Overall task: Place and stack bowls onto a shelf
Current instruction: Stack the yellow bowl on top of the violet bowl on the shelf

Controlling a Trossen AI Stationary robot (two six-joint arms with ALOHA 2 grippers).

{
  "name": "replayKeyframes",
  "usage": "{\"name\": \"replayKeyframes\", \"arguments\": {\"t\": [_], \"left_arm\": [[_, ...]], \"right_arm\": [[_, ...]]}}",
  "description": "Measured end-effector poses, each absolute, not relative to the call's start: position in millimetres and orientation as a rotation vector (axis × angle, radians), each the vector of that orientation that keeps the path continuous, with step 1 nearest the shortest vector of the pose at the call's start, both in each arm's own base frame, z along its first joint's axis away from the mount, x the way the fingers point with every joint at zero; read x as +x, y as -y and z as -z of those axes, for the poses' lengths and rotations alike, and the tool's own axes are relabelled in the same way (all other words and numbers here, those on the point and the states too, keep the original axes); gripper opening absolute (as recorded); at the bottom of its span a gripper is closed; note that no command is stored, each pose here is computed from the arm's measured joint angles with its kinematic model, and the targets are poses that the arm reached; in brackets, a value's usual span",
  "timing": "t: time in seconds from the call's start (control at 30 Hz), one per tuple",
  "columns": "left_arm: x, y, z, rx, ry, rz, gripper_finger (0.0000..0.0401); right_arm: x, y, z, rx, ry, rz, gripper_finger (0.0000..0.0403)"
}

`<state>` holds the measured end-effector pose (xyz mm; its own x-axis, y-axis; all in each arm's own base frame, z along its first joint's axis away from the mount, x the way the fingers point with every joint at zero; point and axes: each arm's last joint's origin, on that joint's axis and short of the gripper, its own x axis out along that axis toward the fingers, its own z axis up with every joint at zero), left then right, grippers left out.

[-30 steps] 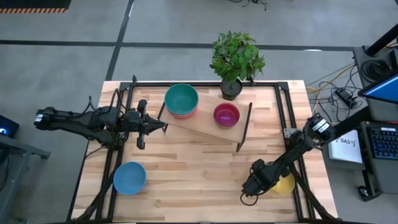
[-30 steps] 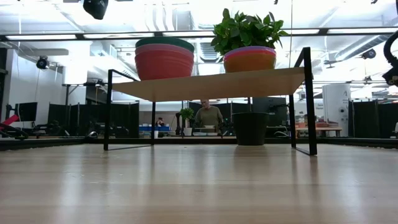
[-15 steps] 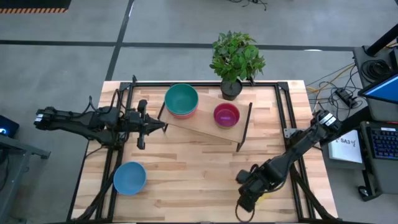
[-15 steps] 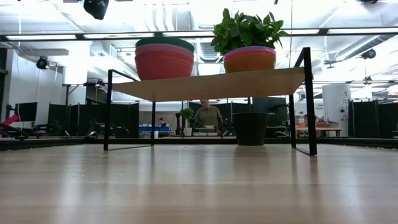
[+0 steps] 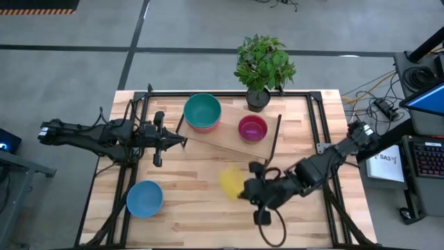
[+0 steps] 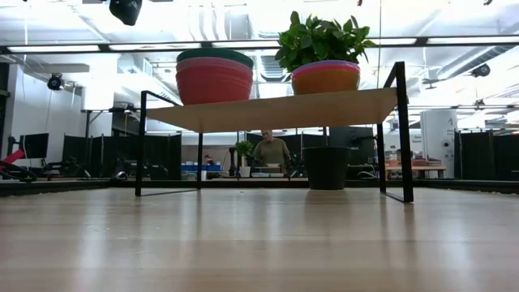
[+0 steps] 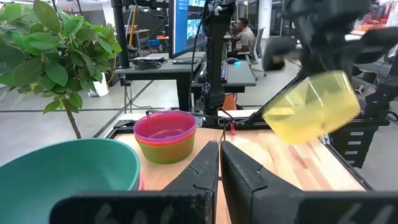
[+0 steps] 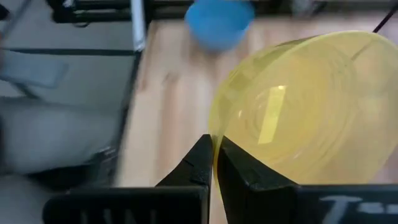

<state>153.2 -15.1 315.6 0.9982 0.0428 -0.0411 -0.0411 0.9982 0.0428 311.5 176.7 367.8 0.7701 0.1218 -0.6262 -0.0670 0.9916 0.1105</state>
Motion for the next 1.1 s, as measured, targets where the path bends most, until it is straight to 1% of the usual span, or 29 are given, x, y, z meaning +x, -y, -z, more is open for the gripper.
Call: {"name": "replayKeyframes", "arguments": {"t": [0.1, 0.17, 0.3, 0.37, 0.5, 0.63, 0.97, 1.1], "left_arm": [[153.2, 15.1, -315.6, 0.042, -0.042, -0.042, 0.0], [153.2, 15.1, -315.6, 0.042, -0.042, -0.042, 0.0], [153.2, 15.1, -315.6, 0.042, -0.042, -0.042, 0.0], [153.2, 15.1, -315.6, 0.042, -0.042, -0.042, 0.0], [153.2, 15.1, -315.6, 0.042, -0.042, -0.042, 0.0], [153.2, 15.1, -315.6, 0.05, -0.042, -0.042, 0.0], [153.2, 15.1, -315.5, 0.05, -0.043, -0.042, 0.0], [153.2, 15.1, -315.6, 0.05, -0.042, -0.042, 0.0]], "right_arm": [[316.9, -161.6, -382.0, -0.079, -0.632, -0.055, 0.0009], [317.2, -149.0, -388.3, -0.189, -0.648, 0.005, 0.0009], [312.1, -116.8, -393.9, -0.369, -0.781, 0.151, 0.0009], [307.8, -98.5, -395.3, -0.412, -0.867, 0.226, 0.0009], [302.5, -65.7, -392.3, -0.401, -1.016, 0.321, 0.0009], [304.8, -46.0, -381.3, -0.345, -1.124, 0.248, 0.0009], [309.4, -26.7, -367.4, -0.322, -1.209, 0.256, 0.0011], [309.8, -24.2, -366.0, -0.298, -1.212, 0.275, 0.0031]]}}
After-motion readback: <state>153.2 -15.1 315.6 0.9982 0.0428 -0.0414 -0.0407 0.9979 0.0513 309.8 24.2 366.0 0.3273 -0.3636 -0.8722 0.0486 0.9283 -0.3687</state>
